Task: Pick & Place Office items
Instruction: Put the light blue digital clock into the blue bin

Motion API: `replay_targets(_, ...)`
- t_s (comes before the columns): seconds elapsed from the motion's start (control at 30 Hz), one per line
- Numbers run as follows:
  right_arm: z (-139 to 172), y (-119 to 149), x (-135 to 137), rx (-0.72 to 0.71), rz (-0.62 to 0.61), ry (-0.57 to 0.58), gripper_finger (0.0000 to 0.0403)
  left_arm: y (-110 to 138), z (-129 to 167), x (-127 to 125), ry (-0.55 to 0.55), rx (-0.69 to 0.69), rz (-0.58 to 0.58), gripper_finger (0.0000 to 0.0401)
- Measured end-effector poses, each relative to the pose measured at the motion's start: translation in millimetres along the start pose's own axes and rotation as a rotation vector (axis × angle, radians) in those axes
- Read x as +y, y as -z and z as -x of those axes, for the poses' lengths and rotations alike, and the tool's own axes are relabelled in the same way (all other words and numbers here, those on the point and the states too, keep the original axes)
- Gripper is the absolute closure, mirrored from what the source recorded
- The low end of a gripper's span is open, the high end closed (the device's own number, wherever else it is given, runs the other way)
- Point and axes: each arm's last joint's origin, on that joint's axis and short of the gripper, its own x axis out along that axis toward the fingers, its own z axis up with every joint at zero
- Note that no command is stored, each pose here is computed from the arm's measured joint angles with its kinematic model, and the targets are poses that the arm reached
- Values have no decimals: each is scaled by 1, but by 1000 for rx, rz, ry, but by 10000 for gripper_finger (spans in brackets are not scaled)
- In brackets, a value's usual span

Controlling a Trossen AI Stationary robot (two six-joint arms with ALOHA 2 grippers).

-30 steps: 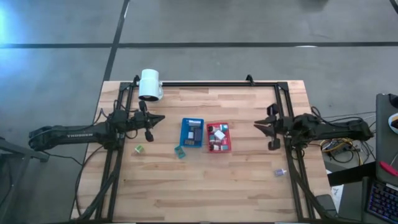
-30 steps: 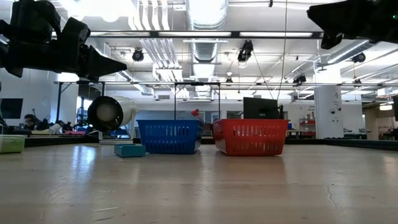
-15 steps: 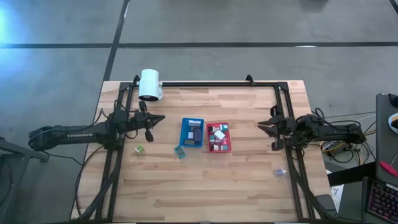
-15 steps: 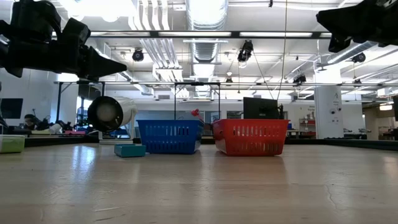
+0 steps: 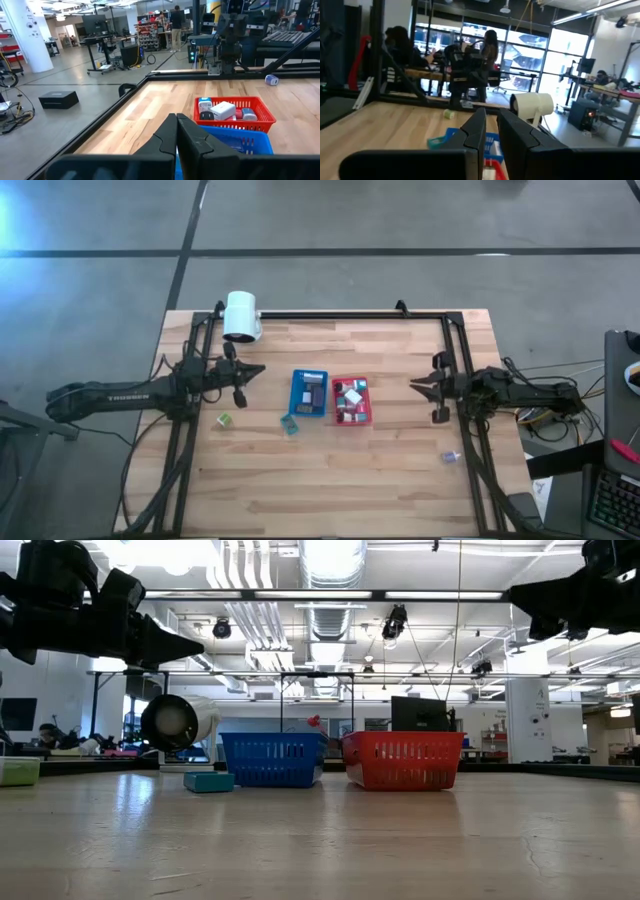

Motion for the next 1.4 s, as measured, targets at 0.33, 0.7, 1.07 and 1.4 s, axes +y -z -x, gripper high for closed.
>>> replay_targets(0.33,0,2,-3,23,-2,35,360,-3,0,0,-2,-35,60,389)
replay_targets(0.7,0,1,-3,12,-15,36,360,-19,-11,-8,152,153,168,392)
replay_targets(1.07,0,-4,-7,-37,-60,145,360,-33,-40,-41,255,264,152,383)
replay_targets(1.4,0,-7,-8,-64,-15,151,360,-26,-50,-81,235,385,194,277)
